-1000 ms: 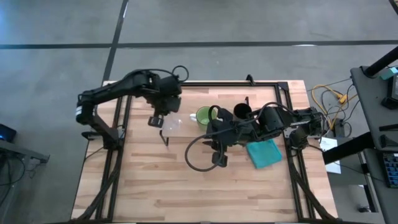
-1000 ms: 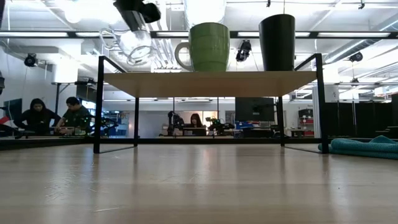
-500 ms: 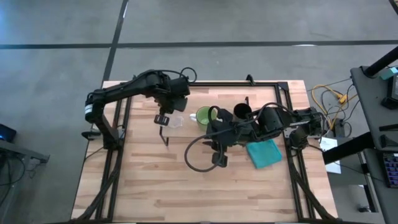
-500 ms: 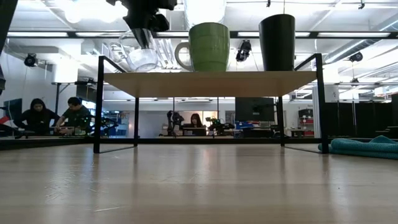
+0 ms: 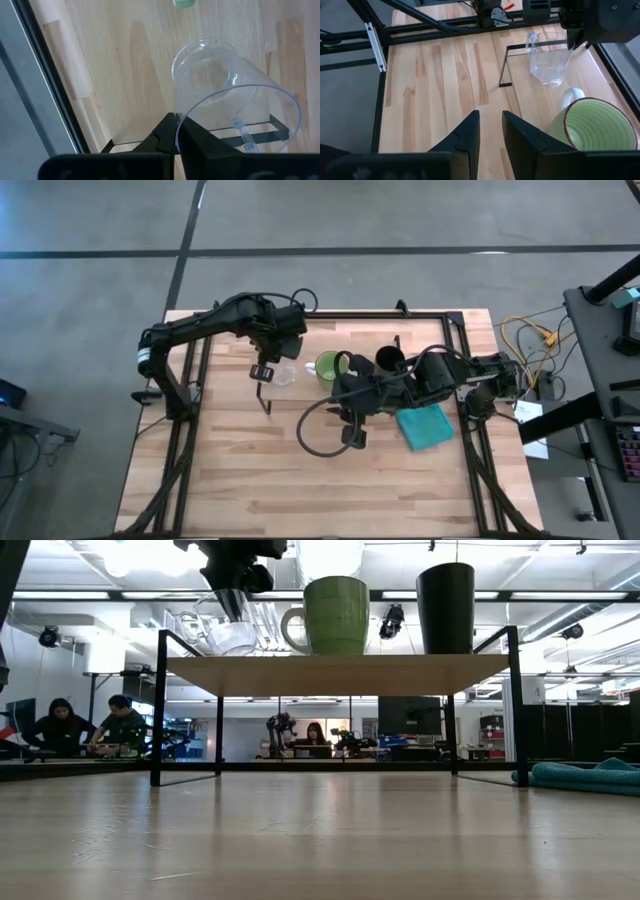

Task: Stack small to large cups/mugs on shelf
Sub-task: Put the transparent mug on the shelf

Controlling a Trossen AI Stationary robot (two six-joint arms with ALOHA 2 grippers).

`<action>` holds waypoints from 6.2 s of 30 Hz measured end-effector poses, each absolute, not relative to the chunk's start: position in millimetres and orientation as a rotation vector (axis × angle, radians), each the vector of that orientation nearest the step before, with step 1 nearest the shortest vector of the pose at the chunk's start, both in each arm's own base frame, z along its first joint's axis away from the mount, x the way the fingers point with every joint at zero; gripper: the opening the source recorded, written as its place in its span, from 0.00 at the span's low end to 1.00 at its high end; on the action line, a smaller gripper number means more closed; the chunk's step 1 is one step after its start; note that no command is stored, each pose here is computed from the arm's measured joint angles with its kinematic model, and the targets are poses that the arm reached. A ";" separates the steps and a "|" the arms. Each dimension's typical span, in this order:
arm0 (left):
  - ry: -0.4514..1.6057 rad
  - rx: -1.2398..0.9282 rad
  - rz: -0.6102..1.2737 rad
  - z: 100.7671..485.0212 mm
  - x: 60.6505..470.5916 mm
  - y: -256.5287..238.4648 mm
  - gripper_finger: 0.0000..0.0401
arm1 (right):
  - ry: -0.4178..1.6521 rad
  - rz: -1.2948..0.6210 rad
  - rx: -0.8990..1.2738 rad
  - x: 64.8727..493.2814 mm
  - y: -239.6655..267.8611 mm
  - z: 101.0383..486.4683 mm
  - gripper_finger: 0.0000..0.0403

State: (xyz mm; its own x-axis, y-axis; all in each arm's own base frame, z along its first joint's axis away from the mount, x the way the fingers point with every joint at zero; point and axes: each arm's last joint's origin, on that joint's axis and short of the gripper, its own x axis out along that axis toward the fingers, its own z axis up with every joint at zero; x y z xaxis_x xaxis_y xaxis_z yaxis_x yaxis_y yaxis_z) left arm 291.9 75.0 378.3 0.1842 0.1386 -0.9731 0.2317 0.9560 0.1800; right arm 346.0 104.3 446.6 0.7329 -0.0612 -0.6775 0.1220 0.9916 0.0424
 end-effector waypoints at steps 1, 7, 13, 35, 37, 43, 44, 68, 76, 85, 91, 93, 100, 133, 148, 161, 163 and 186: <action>1.391 0.316 -0.067 378.2 291.9 75.0 0.00 | 0.742 -0.101 0.086 346.0 104.3 446.6 0.19; 1.390 0.316 -0.066 378.3 292.0 75.0 0.00 | 0.744 -0.101 0.085 346.2 104.4 446.0 0.19; 1.382 0.316 -0.063 378.3 292.8 75.2 0.00 | 0.744 -0.101 0.085 346.2 104.4 445.9 0.19; 1.331 0.286 -0.050 379.2 297.2 75.6 0.12 | 0.800 -0.112 0.069 342.3 103.1 442.0 0.19; 1.331 0.286 -0.050 379.2 297.2 75.6 0.12 | 0.801 -0.112 0.068 342.2 103.1 441.9 0.19; 1.348 0.286 -0.057 374.2 297.6 75.7 0.12 | 0.801 -0.112 0.068 342.2 103.1 441.9 0.19; 1.353 0.285 -0.059 372.6 297.8 75.7 0.12 | 0.801 -0.112 0.068 342.2 103.1 441.9 0.19; 1.352 0.336 -0.098 364.8 301.4 74.8 0.12 | 0.802 -0.101 0.036 342.6 101.8 441.9 0.19; 1.302 0.367 -0.112 366.3 308.0 65.3 0.12 | 0.802 -0.110 0.038 343.6 98.4 441.9 0.19; 1.273 0.400 -0.145 371.4 310.7 50.6 0.12 | 0.802 -0.106 0.027 343.8 97.9 441.9 0.19; 1.210 0.420 -0.143 380.6 313.9 44.6 0.12 | 0.803 -0.105 0.024 343.8 97.9 441.9 0.19; 1.199 0.425 -0.146 383.0 314.0 42.4 0.12 | 0.803 -0.105 0.024 343.8 97.9 441.9 0.19; 1.183 0.412 -0.145 383.8 315.7 34.6 0.12 | 0.803 -0.104 0.022 343.8 97.9 441.9 0.19; 1.070 0.016 -0.019 413.1 288.8 -35.8 0.04 | 0.793 -0.150 0.037 343.7 96.9 442.0 0.11; 1.160 0.013 0.422 353.7 290.0 -61.1 0.00 | 0.751 -0.311 0.044 341.1 99.9 440.8 0.02; 1.120 0.067 0.480 329.8 294.5 -67.3 0.00 | 0.740 -0.379 0.040 341.1 102.9 435.8 0.02; 1.098 0.073 0.462 327.0 297.9 -68.2 0.00 | 0.743 -0.380 0.038 341.4 103.0 434.9 0.02; 1.112 0.176 0.487 318.3 300.0 -57.9 0.00 | 0.743 -0.381 0.049 341.6 103.2 434.6 0.02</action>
